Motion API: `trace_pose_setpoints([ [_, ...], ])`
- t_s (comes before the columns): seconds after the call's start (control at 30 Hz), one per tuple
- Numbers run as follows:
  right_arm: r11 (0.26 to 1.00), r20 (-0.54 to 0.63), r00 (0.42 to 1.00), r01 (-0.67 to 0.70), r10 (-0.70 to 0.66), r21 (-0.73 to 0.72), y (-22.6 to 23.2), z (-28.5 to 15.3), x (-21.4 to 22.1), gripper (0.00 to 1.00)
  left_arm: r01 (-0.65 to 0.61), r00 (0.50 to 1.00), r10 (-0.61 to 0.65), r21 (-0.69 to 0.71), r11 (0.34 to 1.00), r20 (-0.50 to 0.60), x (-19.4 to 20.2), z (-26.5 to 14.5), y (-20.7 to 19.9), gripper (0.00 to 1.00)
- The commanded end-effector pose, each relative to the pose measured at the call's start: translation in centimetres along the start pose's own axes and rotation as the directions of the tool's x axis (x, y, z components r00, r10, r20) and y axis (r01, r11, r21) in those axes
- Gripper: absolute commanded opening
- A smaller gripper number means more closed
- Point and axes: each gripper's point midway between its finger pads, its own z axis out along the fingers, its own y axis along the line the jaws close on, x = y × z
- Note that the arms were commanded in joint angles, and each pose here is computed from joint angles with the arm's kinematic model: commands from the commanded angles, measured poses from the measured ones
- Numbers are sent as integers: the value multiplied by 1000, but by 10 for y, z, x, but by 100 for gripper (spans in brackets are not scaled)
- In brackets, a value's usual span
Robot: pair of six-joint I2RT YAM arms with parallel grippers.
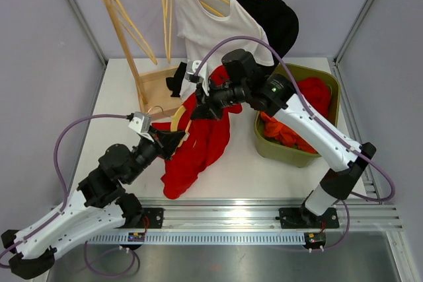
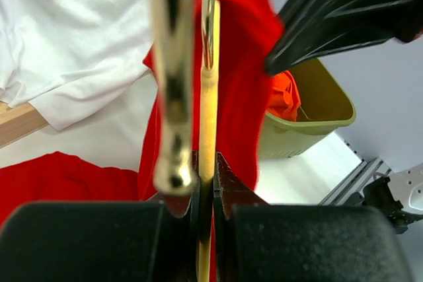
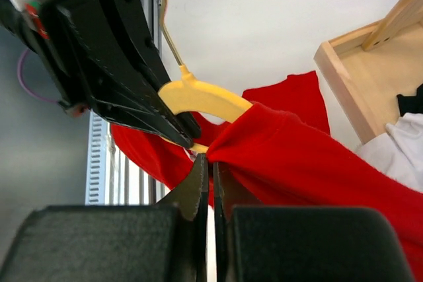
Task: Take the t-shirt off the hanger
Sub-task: Remove the tshirt from the hanger
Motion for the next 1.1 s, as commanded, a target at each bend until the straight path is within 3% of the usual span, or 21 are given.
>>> trace_pose_setpoints([
  [0.0, 983, -8, 996, 88, -91, -163, 30, 2, 0, 0, 4, 992, -9, 37, 999, 123, -48, 1, -16, 0],
  [0.1, 975, -17, 988, 146, -151, -166, 32, -6, -3, 22, -30, 991, 26, 30, 999, 132, -55, 4, -18, 0],
  [0.13, 959, 8, 971, 237, -239, -155, 32, -15, -14, 41, -47, 992, 43, 26, 999, 121, -54, 5, -17, 0],
  [0.2, 936, -17, 952, 298, -307, -188, 44, -33, -8, 58, -109, 989, 106, 27, 994, 103, -54, 8, -18, 0],
  [0.23, 896, 8, 915, 396, -403, -201, 48, -42, -13, 71, -140, 988, 137, 40, 989, 74, -48, 8, -19, 0],
  [0.37, 769, 29, 818, 551, -574, -326, 72, -65, 11, 81, -287, 956, 293, 142, 947, -24, -27, 11, -28, 0],
  [0.47, 725, 32, 775, 604, -631, -329, 72, -69, 21, 81, -364, 914, 399, 288, 886, -72, -8, 7, -43, 0],
  [0.6, 726, -15, 769, 595, -638, -345, 59, -57, 29, 78, -425, 870, 487, 390, 817, -71, 0, 3, -54, 0],
  [0.93, 769, -87, 791, 554, -606, -320, 36, -35, 41, 71, -409, 867, 495, 492, 769, -52, 4, 0, -73, 0],
  [1.03, 776, -96, 800, 535, -592, -334, 35, -30, 46, 60, -412, 870, 491, 491, 768, -39, 1, 0, -74, 0],
  [1.07, 780, -98, 808, 520, -582, -347, 35, -28, 48, 45, -414, 870, 491, 484, 771, -38, 0, 0, -73, 0],
])
